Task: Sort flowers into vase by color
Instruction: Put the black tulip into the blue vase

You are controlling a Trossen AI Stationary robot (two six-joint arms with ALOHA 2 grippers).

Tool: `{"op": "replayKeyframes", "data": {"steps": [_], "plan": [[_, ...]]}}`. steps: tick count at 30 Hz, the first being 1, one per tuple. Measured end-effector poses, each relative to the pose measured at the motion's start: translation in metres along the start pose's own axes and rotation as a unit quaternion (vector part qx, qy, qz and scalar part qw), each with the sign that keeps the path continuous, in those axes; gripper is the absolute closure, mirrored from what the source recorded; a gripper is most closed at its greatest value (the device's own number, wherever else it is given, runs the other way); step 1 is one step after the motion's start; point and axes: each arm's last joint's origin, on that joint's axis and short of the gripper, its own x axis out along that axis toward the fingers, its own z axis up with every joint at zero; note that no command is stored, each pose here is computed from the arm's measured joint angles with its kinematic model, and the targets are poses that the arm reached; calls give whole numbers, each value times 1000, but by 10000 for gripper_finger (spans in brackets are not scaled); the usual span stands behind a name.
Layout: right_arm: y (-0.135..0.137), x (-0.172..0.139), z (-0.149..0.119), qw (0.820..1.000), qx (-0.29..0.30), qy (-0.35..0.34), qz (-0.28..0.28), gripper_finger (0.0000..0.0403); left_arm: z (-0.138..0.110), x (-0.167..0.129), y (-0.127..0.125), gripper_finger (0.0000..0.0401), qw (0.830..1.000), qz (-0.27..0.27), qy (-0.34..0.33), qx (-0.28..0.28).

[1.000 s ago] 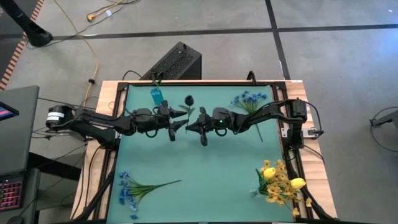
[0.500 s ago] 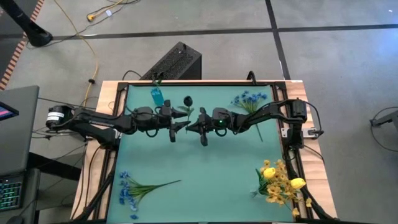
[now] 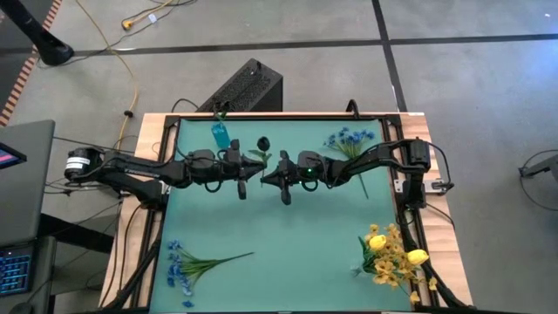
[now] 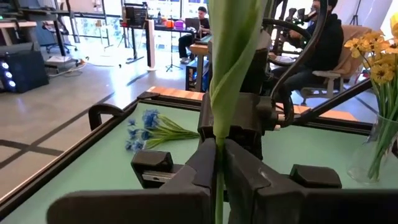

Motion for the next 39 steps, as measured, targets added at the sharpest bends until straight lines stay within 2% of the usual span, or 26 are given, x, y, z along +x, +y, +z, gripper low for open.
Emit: {"op": "replayKeyframes", "data": {"steps": [7,12,16,19,23,28,31,39], "plan": [[0,0,1,1000,10,-7,4,293,0,0,0,400,1000,0,-1,5],[1,-3,10,1000,11,-14,4,208,0,0,0,401,1000,3,0,8],[-1,-9,18,1000,-2,-12,-2,139,5,-7,2,401,999,29,1,28],[-6,-16,24,1000,-17,5,-11,107,16,-21,5,401,997,66,-3,43],[-12,-21,27,999,-17,18,-21,88,38,-46,10,401,987,148,-35,53],[-16,-21,26,999,-16,20,-28,86,60,-81,18,401,959,267,-84,38],[-18,-22,25,999,-15,23,-31,86,67,-99,23,401,939,329,-92,36],[-18,-22,26,999,-20,21,-31,85,70,-111,48,401,900,424,-85,51]]}}
